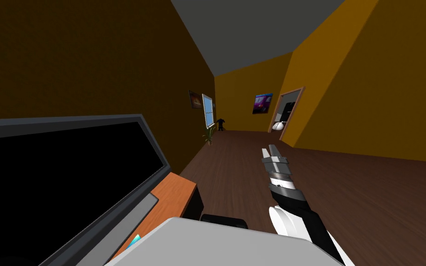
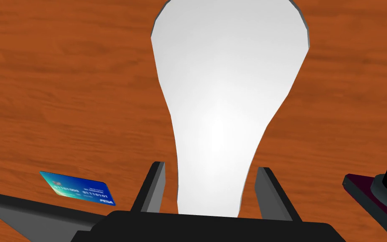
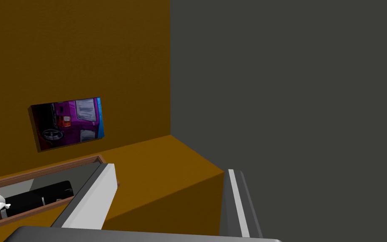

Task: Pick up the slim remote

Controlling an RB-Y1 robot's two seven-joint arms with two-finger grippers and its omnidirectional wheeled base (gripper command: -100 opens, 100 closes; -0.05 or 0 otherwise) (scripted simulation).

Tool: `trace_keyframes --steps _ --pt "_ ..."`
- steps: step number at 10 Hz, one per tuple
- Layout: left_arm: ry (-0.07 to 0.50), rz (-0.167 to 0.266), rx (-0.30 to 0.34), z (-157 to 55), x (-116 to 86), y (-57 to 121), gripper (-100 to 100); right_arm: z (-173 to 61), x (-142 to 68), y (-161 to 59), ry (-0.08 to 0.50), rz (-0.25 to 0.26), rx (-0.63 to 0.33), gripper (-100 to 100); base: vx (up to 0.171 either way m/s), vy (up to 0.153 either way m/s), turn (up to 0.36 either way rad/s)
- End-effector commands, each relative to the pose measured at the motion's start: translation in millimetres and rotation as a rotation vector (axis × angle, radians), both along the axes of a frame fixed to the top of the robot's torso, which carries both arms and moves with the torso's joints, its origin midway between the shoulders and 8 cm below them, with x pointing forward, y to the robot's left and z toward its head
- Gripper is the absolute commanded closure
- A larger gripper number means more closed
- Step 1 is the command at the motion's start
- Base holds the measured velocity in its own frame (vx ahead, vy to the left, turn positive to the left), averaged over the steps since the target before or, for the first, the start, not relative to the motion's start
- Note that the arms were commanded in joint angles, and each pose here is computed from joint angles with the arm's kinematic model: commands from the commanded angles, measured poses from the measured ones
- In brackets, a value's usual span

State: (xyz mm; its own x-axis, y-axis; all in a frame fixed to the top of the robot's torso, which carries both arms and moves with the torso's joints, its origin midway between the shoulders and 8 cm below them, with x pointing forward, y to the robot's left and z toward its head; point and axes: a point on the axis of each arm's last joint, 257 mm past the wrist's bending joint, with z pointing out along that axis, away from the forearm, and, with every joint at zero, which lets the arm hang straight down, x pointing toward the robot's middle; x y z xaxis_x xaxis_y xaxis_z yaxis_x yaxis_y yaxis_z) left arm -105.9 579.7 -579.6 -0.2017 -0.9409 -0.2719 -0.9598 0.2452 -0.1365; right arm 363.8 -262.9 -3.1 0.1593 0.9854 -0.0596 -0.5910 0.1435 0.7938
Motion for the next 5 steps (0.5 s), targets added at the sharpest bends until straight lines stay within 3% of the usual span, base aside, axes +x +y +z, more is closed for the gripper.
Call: trace_keyframes --steps 1,3,4,5 --pt "0.0 0.0 0.0 0.0 0.0 0.0 100 0.0 0.0 0.0 0.0 0.0 0.0 0 0.0 0.0 0.0" --pt "0.0 0.0 0.0 -0.1 0.2 -0.2 100 0.0 0.0 0.0 0.0 0.0 0.0 0 0.0 0.0 0.0" --pt "-0.001 0.0 -0.001 -0.2 0.2 -0.3 0 0.0 0.0 0.0 0.0 0.0 0.0 0 0.0 0.0 0.0" --pt "0.008 -0.03 0.003 6.6 -6.3 5.2 100 0.0 0.0 0.0 0.0 0.0 0.0 0 0.081 -0.01 0.243"
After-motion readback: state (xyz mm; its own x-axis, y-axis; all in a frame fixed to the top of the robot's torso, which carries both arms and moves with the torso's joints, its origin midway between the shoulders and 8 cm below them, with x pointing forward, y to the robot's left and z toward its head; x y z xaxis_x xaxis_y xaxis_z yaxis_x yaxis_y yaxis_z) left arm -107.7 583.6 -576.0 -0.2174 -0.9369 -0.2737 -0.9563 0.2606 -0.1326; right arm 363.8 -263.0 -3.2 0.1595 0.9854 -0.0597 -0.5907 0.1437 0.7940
